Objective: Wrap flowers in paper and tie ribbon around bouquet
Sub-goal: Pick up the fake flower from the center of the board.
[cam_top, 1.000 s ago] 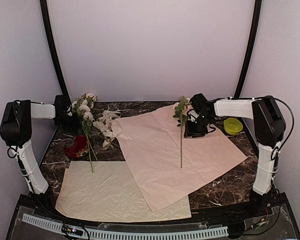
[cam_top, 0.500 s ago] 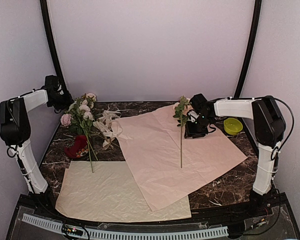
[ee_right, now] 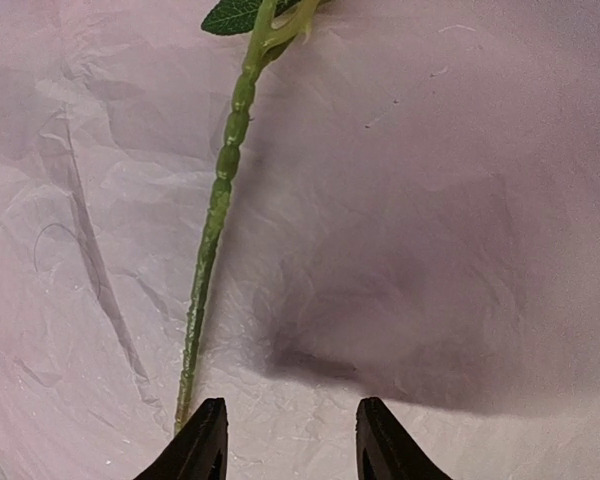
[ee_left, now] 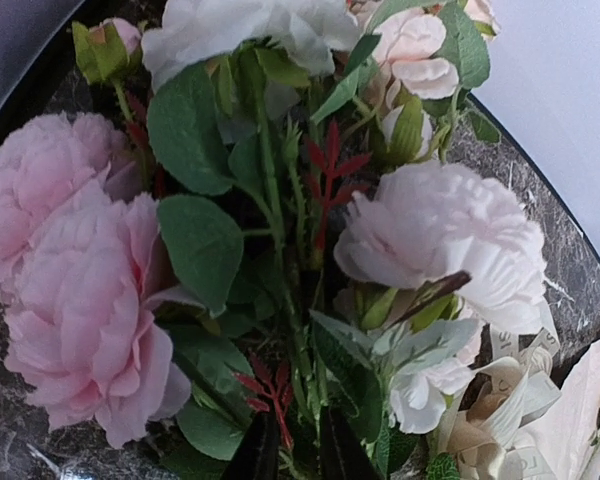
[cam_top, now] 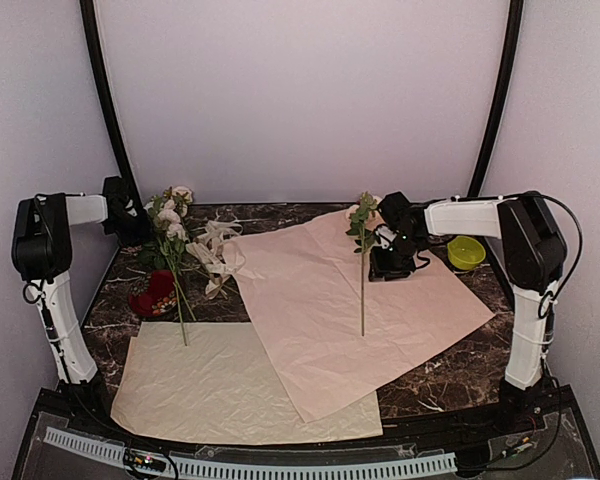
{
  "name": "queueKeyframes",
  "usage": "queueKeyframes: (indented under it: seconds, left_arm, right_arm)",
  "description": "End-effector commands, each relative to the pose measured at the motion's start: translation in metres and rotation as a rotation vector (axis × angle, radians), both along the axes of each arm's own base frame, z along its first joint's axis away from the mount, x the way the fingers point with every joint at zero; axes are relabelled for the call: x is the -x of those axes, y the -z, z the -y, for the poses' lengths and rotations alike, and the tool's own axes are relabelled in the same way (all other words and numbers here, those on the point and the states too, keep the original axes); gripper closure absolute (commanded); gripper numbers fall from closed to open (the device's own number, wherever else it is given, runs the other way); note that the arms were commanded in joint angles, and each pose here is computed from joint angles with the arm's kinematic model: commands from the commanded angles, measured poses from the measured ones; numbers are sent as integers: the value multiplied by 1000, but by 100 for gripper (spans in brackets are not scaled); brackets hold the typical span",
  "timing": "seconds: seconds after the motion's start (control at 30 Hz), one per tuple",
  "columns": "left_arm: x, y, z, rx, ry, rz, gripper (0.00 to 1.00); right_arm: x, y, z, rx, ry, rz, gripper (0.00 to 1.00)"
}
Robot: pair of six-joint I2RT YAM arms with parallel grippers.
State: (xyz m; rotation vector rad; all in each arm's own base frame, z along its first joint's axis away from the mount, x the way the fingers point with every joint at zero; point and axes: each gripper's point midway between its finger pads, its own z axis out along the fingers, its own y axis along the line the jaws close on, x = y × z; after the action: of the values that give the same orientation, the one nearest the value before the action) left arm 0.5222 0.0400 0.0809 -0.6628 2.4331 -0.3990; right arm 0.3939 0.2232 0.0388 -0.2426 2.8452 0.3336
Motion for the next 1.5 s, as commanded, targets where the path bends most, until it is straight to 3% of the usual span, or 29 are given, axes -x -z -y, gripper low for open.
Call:
queueKeyframes:
  seconds: [0.0, 0.73, 0.87, 1.0, 1.17, 1.47]
  left_arm:
    - [-2, -3, 18, 44, 58, 39, 84]
    - [-5, 25, 22, -45, 88, -54, 81]
    - [-4, 22, 21, -44, 79, -58, 92]
    - [-8, -7, 20, -38, 48, 6, 100]
    - [-13, -52, 7, -102, -3, 103, 100]
    - [8, -143, -33, -344, -143, 300, 100]
  right_arm:
    - [-3, 0, -7, -10, -10, 2, 56]
    - [1, -1, -8, -12, -16, -6, 56]
    - [2, -1, -7, -7, -18, -4, 56]
    - [3, -1, -7, -7, -19, -5, 56]
    - [3, -4, -7, -8, -21, -2, 56]
    - [-1, -21, -9, -22, -25, 32, 56]
